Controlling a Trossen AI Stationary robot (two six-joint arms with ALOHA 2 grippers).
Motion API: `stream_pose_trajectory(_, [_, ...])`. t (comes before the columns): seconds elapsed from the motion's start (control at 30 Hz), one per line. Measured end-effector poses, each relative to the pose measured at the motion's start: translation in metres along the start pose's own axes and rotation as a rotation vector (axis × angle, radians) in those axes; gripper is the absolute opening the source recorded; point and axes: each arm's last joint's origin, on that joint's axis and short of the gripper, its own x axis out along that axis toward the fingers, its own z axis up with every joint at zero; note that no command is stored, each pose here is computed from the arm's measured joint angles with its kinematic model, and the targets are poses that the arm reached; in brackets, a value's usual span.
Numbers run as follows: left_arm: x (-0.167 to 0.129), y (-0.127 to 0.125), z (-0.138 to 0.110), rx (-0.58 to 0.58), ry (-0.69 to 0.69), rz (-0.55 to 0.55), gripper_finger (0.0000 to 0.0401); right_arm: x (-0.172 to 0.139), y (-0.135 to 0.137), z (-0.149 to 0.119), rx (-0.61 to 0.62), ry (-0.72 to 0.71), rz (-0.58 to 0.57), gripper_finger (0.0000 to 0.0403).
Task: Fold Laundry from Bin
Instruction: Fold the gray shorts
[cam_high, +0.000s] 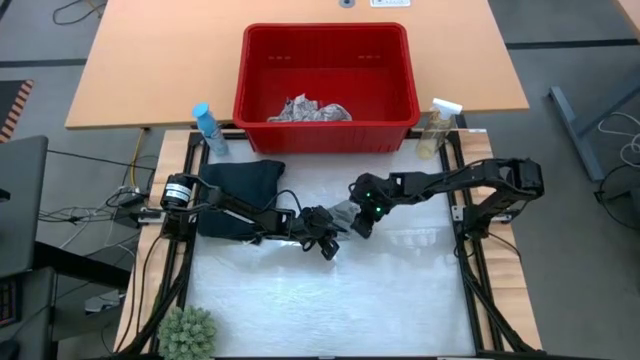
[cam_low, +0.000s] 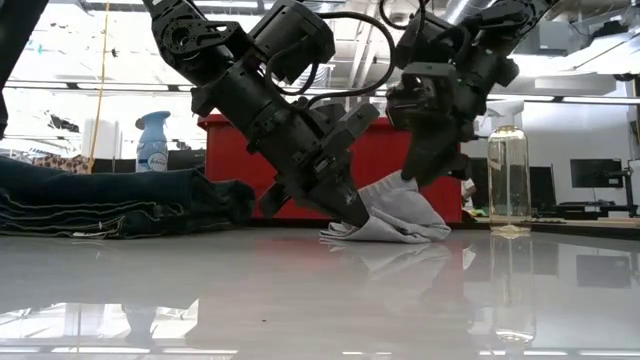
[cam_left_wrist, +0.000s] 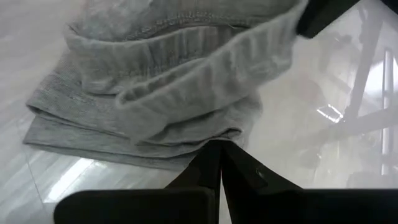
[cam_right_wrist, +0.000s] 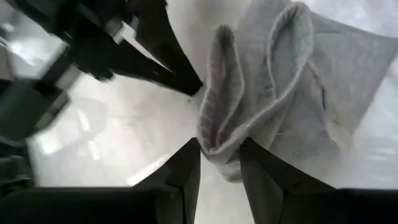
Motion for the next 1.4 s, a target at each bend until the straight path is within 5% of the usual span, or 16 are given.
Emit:
stream_pose_trajectory(0.33, [0.0, 0.0, 0.001, -0.011, -0.018, 0.016, 0.0, 0.007, 0.022, -0.014, -0.229, 0.027, 0.019, 0.0141])
stream_pose_trajectory(0.67, [0.0, 0.001, 0.002, -0.016, -0.025, 0.015, 0.0, 0.008, 0.028, -0.023, -0.376, 0.019, -0.101, 0.0142])
stream_pose_trajectory(0.97, [0.0, -0.001, 0.005, -0.05, -0.069, 0.01, 0.0, 0.012, 0.058, -0.048, -0.65, -0.062, -0.301, 0.0142])
stream_pose_trajectory(1.4, [0.0, 0.0, 0.007, -0.056, -0.084, 0.012, 0.0, 0.014, 0.066, -0.059, -0.562, -0.052, -0.277, 0.0159])
